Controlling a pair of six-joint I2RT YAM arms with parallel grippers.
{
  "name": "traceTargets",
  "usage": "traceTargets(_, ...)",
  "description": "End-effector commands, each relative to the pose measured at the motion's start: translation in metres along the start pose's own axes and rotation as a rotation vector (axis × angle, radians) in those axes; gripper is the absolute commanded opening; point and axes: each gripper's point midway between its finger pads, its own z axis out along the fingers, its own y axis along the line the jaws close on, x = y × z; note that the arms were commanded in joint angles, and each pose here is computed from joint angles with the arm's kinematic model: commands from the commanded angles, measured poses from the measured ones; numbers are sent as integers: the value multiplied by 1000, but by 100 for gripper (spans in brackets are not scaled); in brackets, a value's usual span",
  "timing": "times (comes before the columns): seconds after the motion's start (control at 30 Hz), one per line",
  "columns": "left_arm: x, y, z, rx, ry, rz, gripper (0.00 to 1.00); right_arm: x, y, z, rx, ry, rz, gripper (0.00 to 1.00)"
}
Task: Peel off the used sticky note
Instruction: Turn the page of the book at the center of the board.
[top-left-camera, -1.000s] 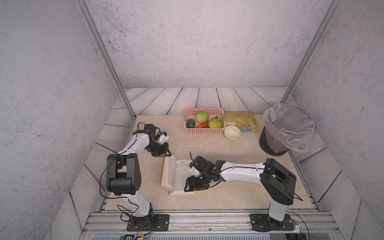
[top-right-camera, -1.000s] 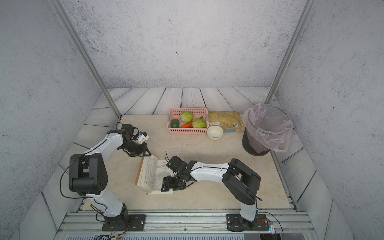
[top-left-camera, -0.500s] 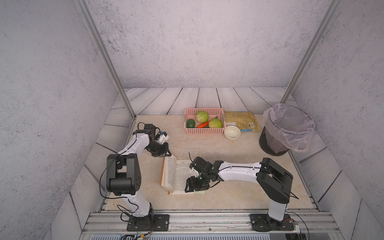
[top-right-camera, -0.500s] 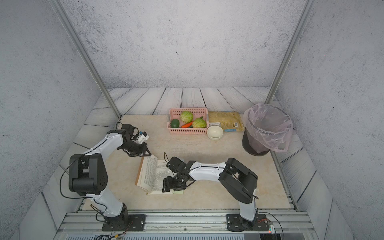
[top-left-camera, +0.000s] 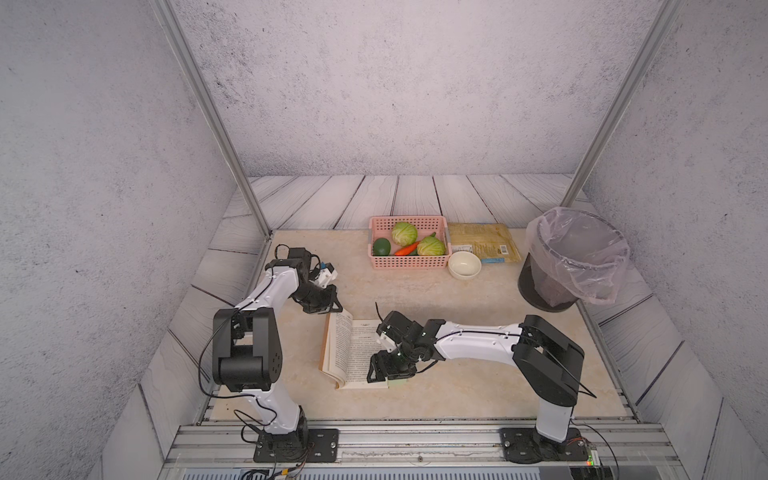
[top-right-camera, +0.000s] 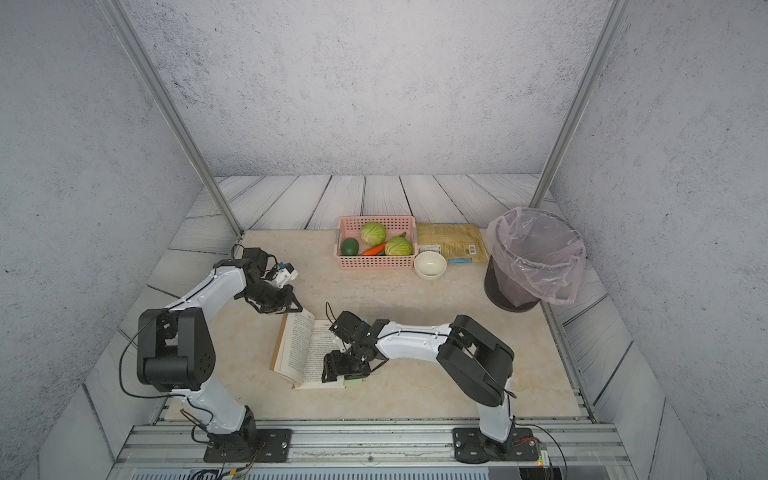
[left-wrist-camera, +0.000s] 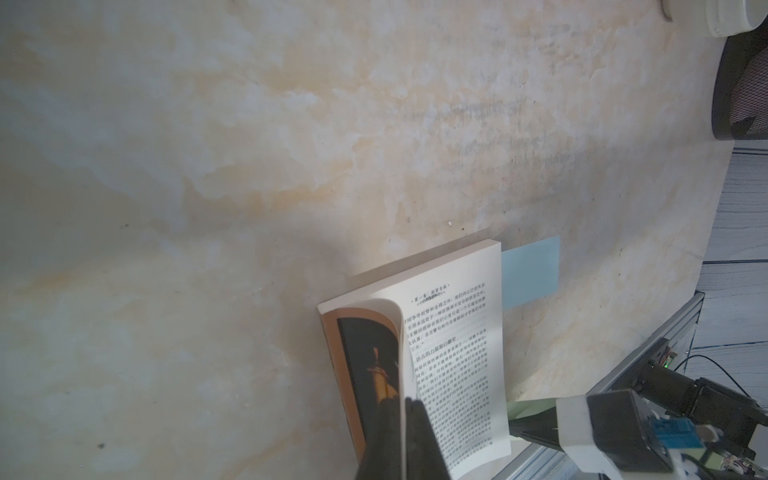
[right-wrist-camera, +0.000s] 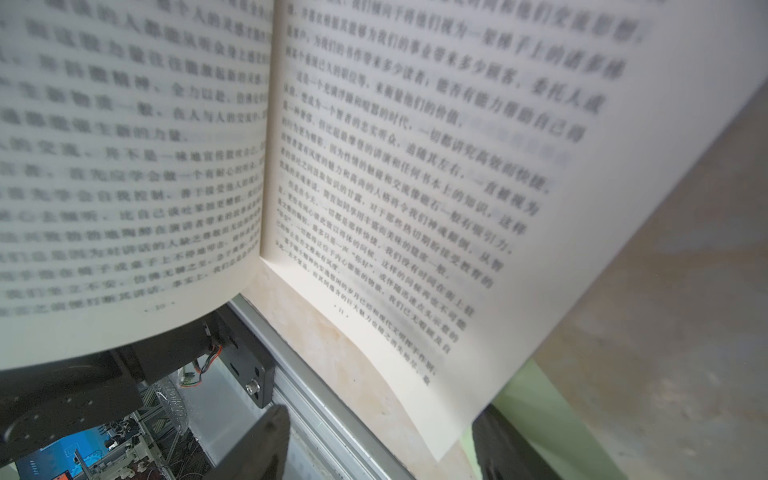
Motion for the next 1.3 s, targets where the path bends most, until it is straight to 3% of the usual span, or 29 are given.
traceTargets(0.0,3,1,-7,-8,-5,9,0,-1,-4,4,5,5,3,74)
traceTargets(0.43,4,2,-5,-9,-1,7,0,0,-13,13,-12,-4,42,73)
traceTargets(1.27,4,2,-4,-5,2,6,0,-13,9,-4,-87,-85,-22,73)
